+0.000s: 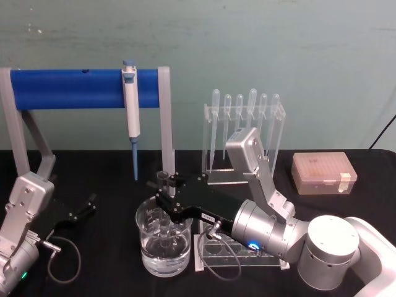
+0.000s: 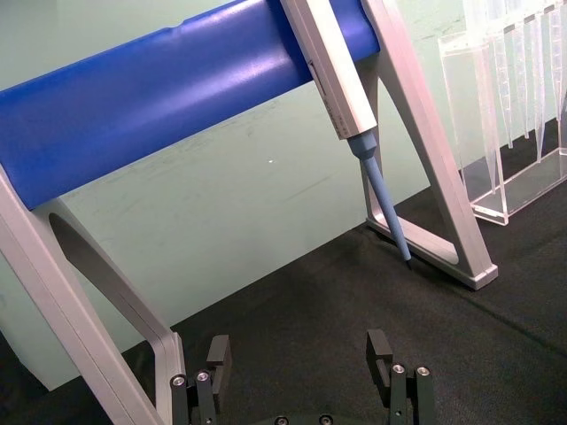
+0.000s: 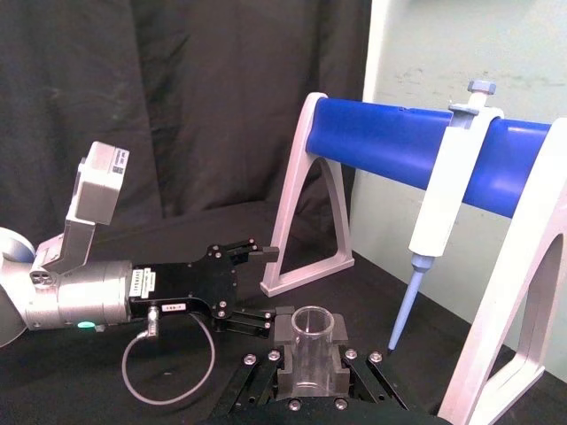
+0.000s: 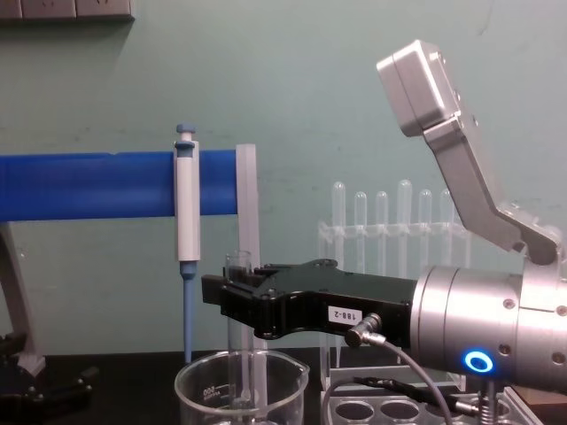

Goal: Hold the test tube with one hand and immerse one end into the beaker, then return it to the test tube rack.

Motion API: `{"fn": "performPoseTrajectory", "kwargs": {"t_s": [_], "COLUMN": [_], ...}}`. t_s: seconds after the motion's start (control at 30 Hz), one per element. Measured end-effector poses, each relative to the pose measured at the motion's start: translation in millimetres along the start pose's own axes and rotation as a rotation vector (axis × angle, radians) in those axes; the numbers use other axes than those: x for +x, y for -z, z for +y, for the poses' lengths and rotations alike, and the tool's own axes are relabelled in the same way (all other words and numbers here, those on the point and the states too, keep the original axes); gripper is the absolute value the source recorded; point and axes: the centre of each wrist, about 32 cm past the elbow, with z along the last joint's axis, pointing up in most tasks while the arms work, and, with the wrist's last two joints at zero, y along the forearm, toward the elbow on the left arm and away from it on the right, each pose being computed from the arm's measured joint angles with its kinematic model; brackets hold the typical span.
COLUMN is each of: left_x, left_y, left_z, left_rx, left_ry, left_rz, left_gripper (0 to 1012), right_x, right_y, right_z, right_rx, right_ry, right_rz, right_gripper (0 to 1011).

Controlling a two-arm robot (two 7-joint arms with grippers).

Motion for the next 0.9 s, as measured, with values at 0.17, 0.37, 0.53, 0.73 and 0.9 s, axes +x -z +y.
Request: {"fn": "performPoseTrajectory", "kwargs": {"t_s": [0.17,0.37,0.53,0.73,0.9], "left_x": [0.0,0.0,0.0,0.0,0.0], "left_y": [0.0,0.0,0.0,0.0,0.0], "left_z": [0.0,0.0,0.0,0.0,0.0], "left_rx": [0.000,0.000,0.000,0.000,0.000], "left_ry": [0.000,0.000,0.000,0.000,0.000], "left_rz": [0.000,0.000,0.000,0.000,0.000], "left_gripper": [1000,1000,1000,1000,1000], "right_x": [0.0,0.0,0.0,0.0,0.0], "right_y": [0.0,0.0,0.0,0.0,0.0], "right_z": [0.0,0.0,0.0,0.0,0.0], "right_rx": [0.000,0.000,0.000,0.000,0.000], "right_ry": [0.000,0.000,0.000,0.000,0.000], "right_rz": [0.000,0.000,0.000,0.000,0.000], "right_gripper": [224,225,224,225,225]}}
